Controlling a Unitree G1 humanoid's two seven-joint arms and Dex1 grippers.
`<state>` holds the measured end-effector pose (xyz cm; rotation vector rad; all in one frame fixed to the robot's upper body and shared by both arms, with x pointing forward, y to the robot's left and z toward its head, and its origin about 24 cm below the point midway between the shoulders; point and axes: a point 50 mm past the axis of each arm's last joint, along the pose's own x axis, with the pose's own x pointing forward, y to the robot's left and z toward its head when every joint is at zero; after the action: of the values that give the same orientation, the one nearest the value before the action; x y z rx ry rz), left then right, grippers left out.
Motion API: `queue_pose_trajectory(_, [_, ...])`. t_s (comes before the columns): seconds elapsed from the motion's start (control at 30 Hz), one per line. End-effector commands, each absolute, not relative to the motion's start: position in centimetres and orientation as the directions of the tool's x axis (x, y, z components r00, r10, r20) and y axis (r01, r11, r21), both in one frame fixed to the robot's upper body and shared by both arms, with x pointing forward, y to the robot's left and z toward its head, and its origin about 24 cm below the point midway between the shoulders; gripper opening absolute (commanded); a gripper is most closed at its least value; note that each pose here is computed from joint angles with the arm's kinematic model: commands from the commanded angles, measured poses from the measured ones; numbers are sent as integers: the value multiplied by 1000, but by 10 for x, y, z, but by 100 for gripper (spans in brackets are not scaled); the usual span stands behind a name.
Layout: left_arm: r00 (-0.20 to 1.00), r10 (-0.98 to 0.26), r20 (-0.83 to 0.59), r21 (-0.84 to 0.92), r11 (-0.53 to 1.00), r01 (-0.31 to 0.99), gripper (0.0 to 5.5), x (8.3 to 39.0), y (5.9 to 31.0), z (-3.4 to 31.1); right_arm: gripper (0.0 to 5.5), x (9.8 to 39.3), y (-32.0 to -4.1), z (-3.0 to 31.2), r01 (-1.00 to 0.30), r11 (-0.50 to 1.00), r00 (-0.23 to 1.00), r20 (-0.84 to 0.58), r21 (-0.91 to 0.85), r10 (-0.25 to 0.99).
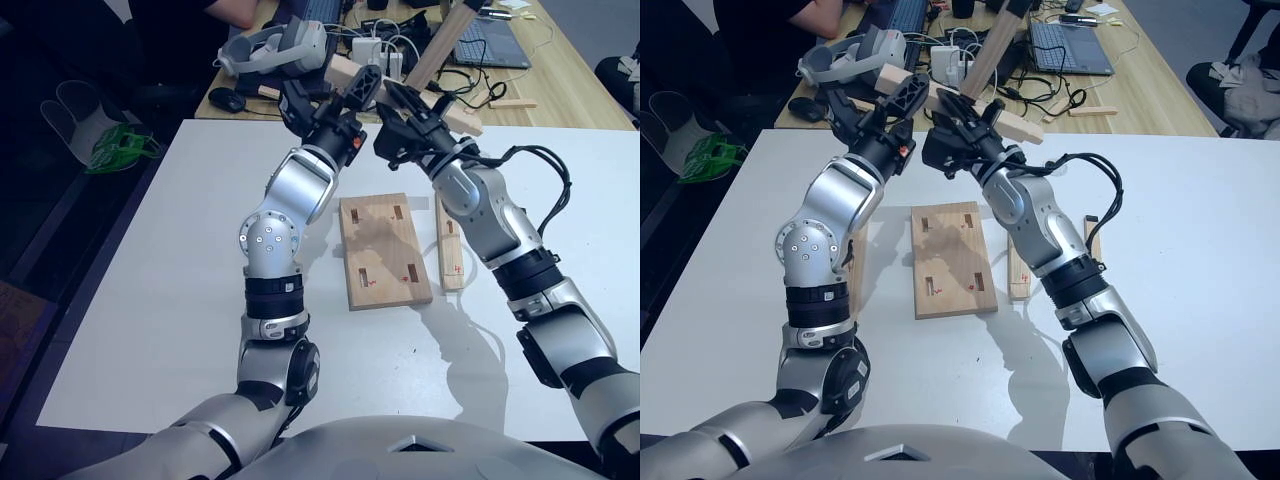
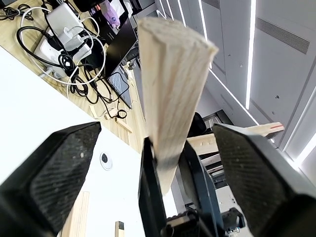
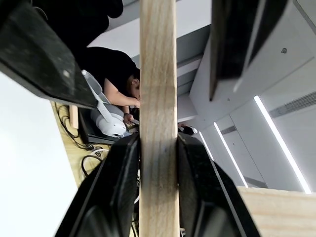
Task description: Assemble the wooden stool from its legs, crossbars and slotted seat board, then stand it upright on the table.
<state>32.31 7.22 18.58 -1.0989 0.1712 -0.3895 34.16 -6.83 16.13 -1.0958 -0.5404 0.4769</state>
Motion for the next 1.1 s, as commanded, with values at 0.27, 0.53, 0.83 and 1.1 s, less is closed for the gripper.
queue_pose_trajectory(0.27, [917, -396, 48, -931, 314, 184, 349, 320, 55, 185, 101, 334, -67, 152, -156, 373, 754, 134, -915, 643])
queue_pose_trajectory(0.53, [919, -389, 55, -934, 306, 186, 220, 321, 57, 186, 101, 334, -68, 152, -150, 381, 754, 144, -913, 641])
queue_pose_trajectory(0.83, [935, -354, 21, -929, 339, 150, 118, 324, 61, 184, 101, 332, -66, 150, -158, 364, 740, 134, -918, 659])
queue_pose_trajectory(1.1, [956, -287, 57, -939, 309, 149, 101, 329, 69, 195, 208, 323, -69, 131, -324, 261, 696, -42, -909, 716])
